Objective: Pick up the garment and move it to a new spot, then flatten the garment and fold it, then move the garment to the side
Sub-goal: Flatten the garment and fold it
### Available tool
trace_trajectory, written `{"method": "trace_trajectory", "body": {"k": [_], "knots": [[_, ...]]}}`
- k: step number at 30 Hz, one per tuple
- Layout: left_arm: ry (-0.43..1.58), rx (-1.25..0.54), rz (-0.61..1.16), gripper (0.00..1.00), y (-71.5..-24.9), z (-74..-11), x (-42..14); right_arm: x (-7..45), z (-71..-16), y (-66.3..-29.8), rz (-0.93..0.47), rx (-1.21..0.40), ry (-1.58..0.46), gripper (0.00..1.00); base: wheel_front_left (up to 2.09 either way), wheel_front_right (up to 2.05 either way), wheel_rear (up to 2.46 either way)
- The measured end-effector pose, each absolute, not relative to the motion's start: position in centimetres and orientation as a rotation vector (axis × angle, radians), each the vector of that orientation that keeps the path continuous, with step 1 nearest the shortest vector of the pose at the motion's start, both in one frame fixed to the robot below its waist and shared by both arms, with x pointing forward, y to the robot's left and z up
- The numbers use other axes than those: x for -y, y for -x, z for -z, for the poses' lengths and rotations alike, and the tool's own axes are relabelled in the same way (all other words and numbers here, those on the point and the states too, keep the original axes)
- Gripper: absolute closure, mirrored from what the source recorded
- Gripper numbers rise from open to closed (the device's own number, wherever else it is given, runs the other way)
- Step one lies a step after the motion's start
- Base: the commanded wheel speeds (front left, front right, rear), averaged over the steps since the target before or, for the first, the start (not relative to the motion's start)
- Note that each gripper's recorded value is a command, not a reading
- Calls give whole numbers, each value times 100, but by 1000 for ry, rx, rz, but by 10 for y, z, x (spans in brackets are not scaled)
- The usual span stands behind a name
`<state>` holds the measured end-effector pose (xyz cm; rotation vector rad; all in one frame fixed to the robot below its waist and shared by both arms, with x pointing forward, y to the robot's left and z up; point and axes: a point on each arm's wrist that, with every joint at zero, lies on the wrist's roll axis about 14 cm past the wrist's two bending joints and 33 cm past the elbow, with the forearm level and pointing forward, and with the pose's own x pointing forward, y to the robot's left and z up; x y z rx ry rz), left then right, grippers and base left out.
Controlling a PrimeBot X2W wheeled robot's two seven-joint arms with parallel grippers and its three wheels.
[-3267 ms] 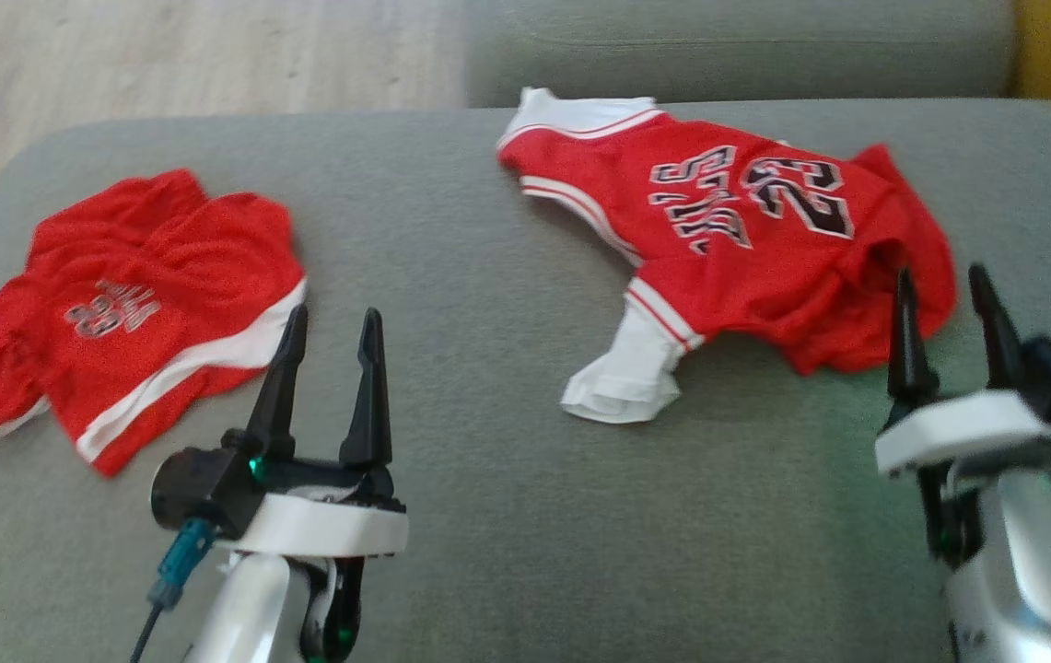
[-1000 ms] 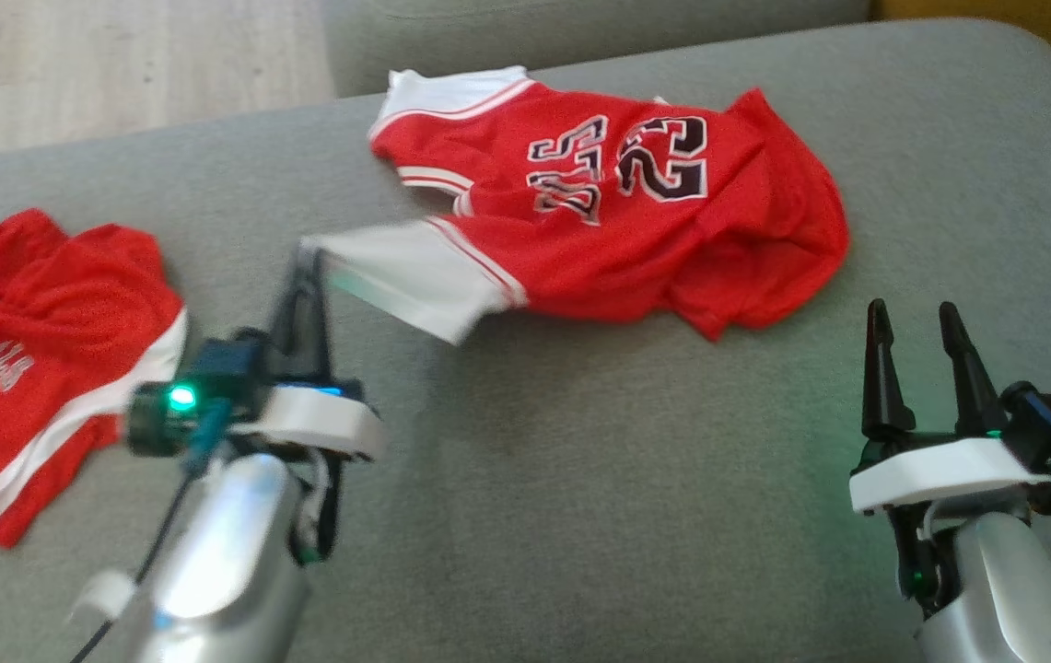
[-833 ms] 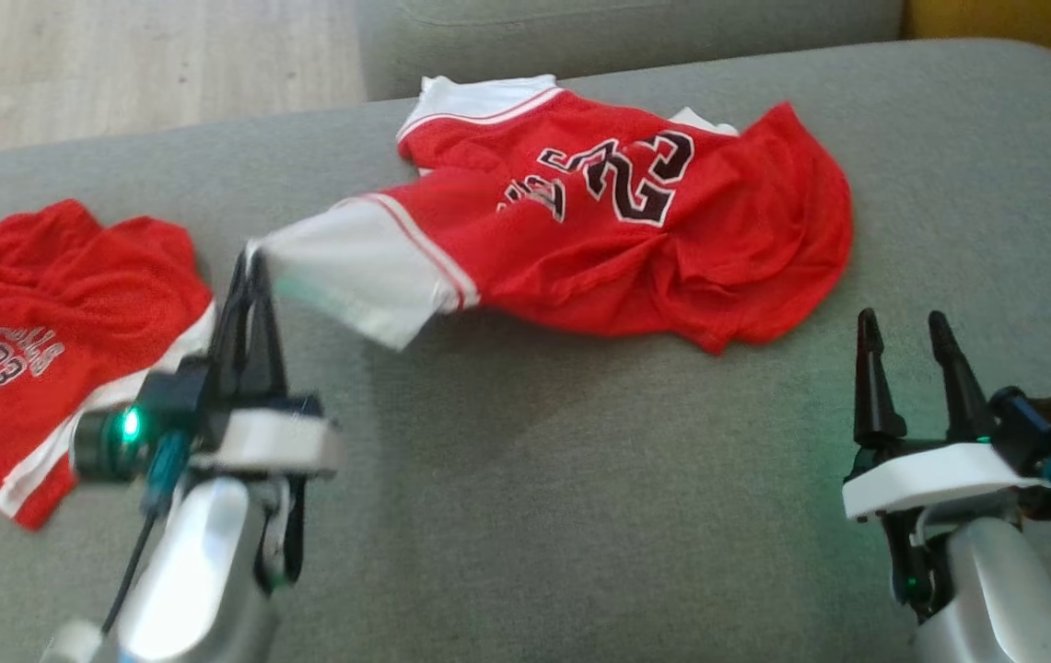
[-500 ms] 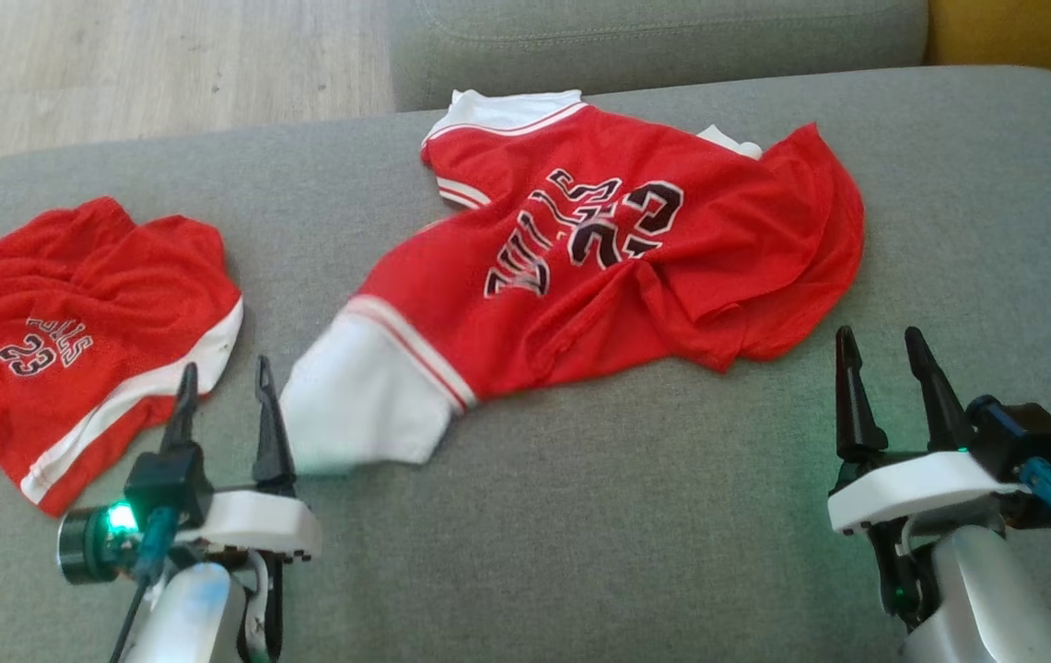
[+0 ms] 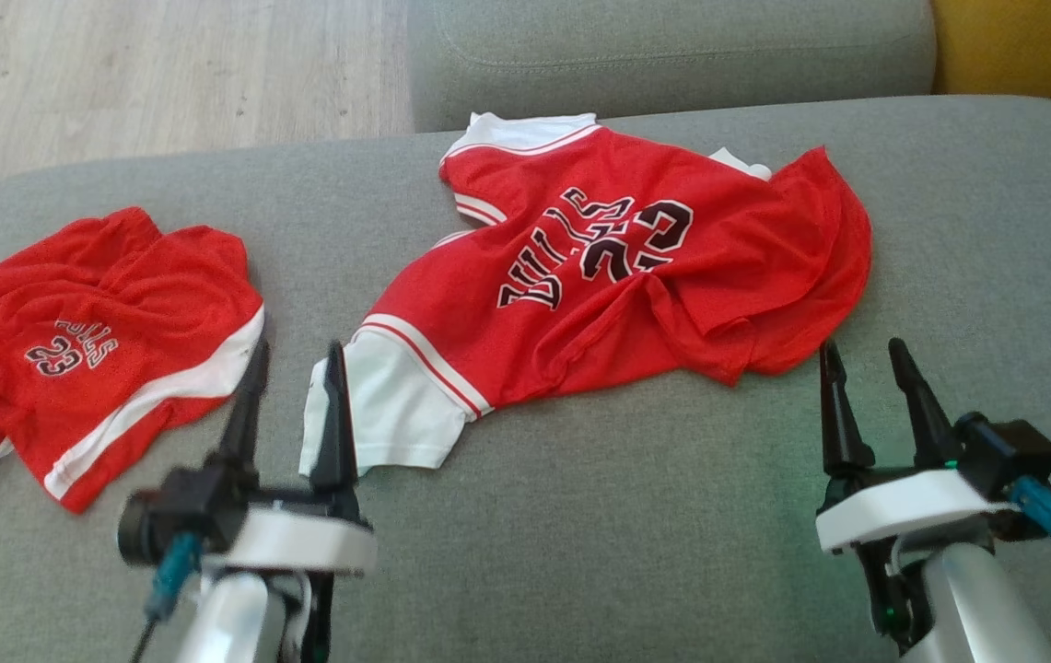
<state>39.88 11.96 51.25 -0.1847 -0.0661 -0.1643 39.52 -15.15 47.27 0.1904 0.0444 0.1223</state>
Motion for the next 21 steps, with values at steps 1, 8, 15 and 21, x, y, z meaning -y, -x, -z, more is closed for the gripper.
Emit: {"method": "trace_trajectory", "body": {"k": [1,8,15,21], "knots": [[185,53,167,0,-394,-508,-118,151,-472,-394,-124,-45,-194,0,0,0,0],[206,0,174,0,-379,-489,-113,147,-472,-390,-135,-44,-194,0,0,0,0],[197,-17,176,0,-382,-483,-114,143,-457,-392,-143,-91,-193,0,0,0,0],[198,-33,166,0,-388,-477,-118,130,-418,-390,-174,-248,-199,0,0,0,0]]}}
